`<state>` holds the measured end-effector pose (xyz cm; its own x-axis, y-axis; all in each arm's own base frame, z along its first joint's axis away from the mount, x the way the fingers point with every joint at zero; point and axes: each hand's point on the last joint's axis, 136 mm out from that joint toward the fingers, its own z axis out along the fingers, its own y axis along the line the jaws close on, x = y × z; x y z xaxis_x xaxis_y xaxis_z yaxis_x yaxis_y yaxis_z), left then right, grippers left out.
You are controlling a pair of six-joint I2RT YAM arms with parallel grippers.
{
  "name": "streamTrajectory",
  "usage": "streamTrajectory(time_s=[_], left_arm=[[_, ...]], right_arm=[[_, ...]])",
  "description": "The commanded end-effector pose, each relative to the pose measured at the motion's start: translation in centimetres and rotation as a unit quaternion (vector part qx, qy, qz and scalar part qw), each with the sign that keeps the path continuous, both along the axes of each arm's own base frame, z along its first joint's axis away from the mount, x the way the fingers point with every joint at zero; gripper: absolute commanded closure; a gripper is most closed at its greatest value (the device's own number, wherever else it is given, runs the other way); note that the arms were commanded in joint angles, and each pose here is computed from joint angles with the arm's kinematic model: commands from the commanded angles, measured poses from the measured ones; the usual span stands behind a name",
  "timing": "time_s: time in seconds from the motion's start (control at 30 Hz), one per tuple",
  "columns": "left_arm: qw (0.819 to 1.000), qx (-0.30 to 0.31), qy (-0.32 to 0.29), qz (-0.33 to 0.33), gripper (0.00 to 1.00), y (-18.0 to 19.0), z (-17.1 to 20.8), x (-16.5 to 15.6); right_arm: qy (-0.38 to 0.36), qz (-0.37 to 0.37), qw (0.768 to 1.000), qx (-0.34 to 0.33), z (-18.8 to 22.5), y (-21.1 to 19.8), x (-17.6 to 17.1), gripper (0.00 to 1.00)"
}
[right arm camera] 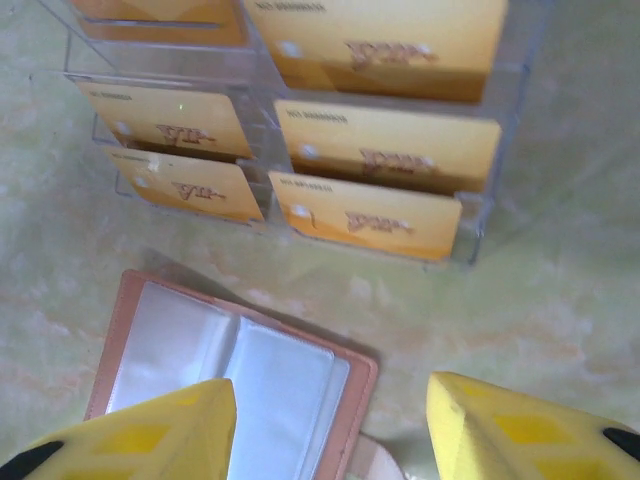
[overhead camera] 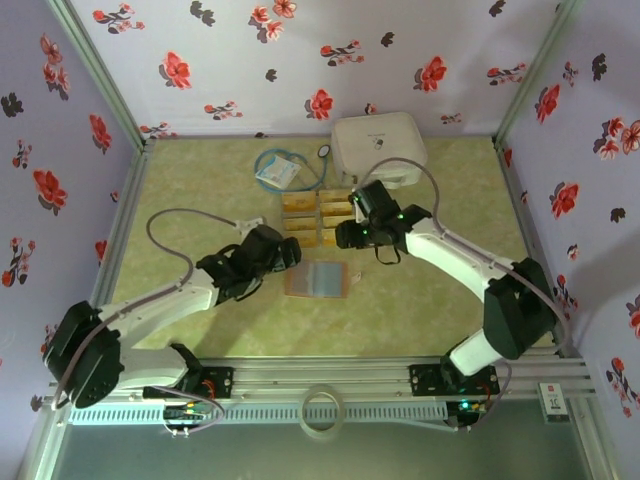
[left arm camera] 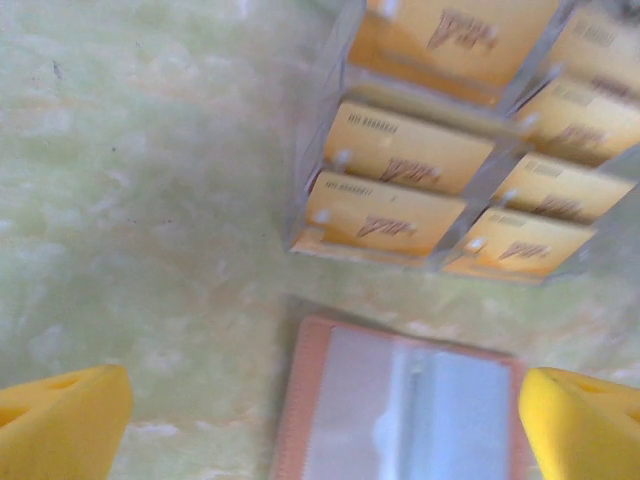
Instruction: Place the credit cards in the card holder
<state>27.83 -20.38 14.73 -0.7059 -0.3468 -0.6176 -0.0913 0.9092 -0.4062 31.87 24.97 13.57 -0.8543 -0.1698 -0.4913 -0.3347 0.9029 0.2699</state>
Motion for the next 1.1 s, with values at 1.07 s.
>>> streamTrajectory(time_s=[1.07], left_arm=[[0.929,-0.253,0.059,0.265,0.00,0.8,13.8,0.3]], right_arm=[[0.038,0.145,0.980,-0.131,-6.2,2.7,5.0,0.48]])
